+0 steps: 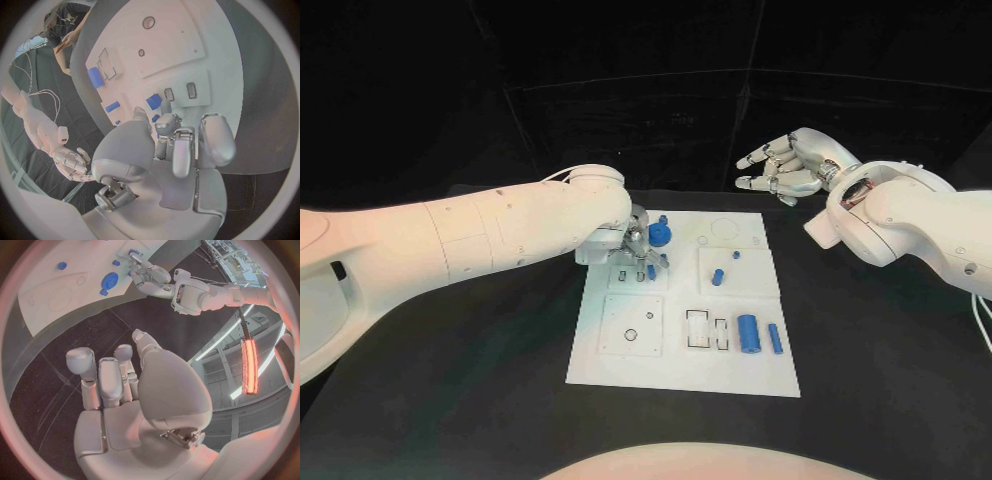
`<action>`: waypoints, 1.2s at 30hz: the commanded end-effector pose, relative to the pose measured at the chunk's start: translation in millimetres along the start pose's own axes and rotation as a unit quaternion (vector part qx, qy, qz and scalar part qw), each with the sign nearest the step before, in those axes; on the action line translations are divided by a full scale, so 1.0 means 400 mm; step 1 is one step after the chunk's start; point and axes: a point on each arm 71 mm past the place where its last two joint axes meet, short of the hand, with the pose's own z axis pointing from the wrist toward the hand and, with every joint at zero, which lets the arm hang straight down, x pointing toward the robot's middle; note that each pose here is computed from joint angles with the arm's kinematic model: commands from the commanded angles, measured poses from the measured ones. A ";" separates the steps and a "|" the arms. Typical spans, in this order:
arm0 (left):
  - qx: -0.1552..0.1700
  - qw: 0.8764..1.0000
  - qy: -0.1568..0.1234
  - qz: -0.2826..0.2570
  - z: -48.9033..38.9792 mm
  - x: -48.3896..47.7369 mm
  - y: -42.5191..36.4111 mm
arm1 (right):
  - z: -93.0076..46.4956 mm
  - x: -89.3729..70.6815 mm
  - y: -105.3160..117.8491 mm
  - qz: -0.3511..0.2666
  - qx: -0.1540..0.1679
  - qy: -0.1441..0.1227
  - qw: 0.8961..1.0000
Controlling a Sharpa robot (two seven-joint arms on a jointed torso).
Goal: Assemble the parts on the task board
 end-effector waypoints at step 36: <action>0.012 1.000 0.008 0.008 0.006 0.009 -0.020 | 0.014 0.007 0.004 -0.002 0.000 0.008 1.000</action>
